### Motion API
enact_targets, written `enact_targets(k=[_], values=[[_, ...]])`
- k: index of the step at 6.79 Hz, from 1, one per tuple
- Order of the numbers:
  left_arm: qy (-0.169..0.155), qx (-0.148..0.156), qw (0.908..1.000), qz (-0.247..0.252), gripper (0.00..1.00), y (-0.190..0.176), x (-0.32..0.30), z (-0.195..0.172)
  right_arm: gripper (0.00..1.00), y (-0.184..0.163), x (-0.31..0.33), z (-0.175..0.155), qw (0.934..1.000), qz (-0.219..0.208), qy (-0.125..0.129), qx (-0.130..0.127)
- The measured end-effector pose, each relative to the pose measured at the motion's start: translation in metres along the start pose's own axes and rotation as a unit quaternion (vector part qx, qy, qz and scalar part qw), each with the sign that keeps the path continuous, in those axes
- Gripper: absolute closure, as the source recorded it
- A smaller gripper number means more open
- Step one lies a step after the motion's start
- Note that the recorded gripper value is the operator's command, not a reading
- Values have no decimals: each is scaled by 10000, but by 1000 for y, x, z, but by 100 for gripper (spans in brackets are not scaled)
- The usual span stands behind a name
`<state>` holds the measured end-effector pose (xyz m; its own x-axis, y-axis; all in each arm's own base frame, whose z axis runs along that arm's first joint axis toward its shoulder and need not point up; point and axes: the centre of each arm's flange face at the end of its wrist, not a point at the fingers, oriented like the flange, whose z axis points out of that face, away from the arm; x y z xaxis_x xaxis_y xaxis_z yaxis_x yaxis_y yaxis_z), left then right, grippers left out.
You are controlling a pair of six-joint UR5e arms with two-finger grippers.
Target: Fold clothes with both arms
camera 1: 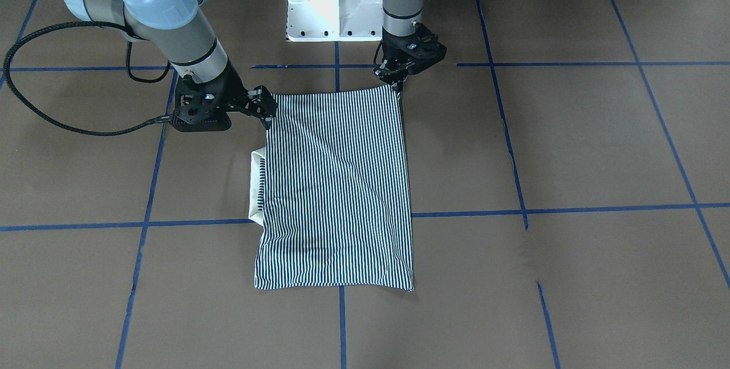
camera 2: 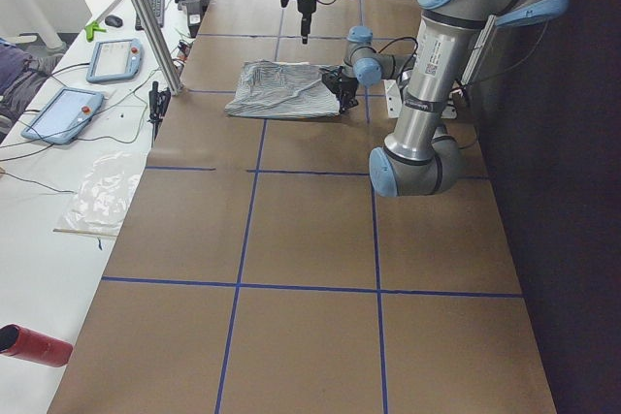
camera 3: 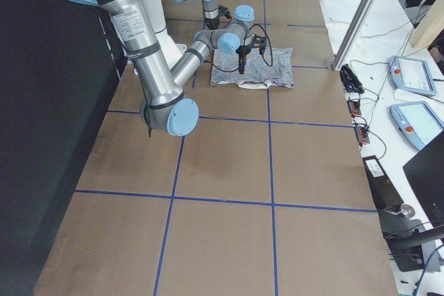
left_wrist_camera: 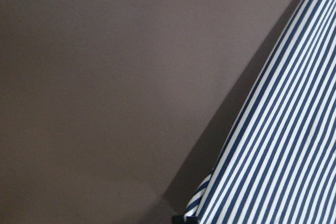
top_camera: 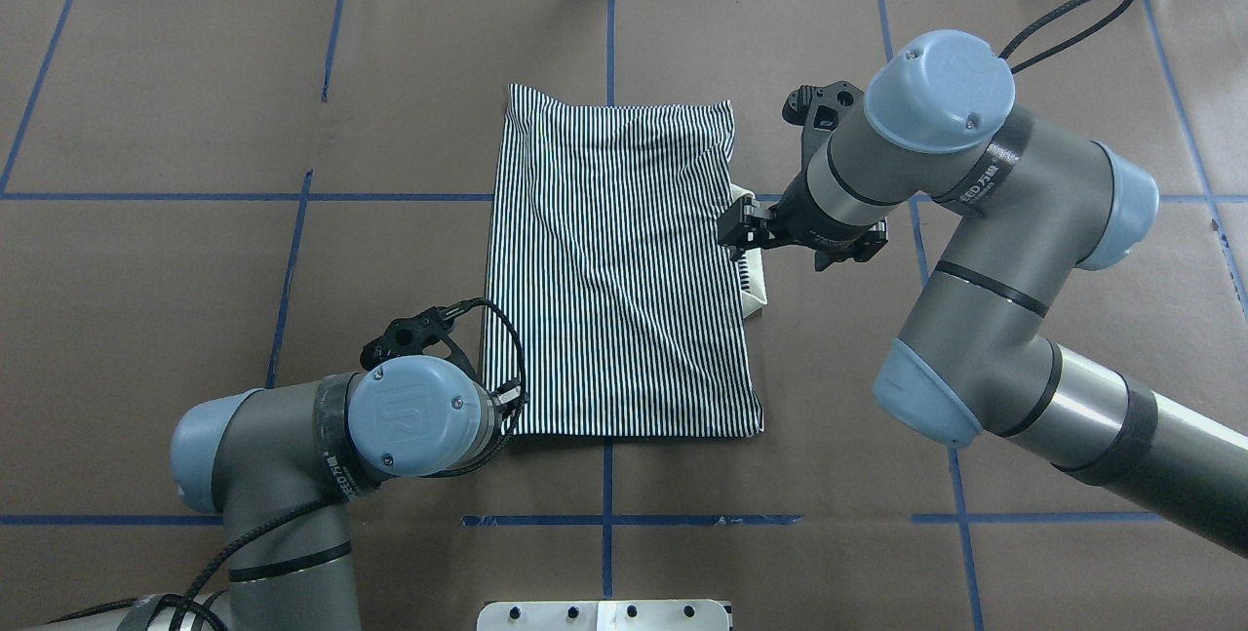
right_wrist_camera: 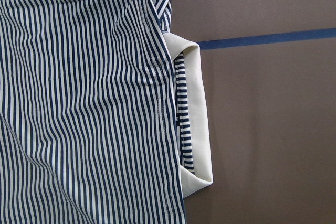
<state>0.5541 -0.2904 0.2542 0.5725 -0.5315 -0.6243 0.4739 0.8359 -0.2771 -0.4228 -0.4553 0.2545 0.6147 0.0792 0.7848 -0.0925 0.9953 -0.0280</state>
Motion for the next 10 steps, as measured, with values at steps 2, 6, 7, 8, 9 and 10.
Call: enact_targets(k=[2,6,7,8,9,10], values=[[-30,1,10000,20,28,3,-1,3,0,0,0,0,10000,4,1,2],[-182,40,9998,27,24,6,0,24,0,0,0,1,10000,9,9,8],[-205,48,9998,26,25,5,0,27,0,0,0,1,10000,10,10,10],[-208,48,9998,26,26,6,1,28,0,0,0,1,10000,8,12,9],[-199,46,9998,25,26,6,1,27,0,-1,0,1,10000,7,14,9],[-184,42,9998,23,26,6,2,26,0,-1,0,1,10000,6,13,10]])
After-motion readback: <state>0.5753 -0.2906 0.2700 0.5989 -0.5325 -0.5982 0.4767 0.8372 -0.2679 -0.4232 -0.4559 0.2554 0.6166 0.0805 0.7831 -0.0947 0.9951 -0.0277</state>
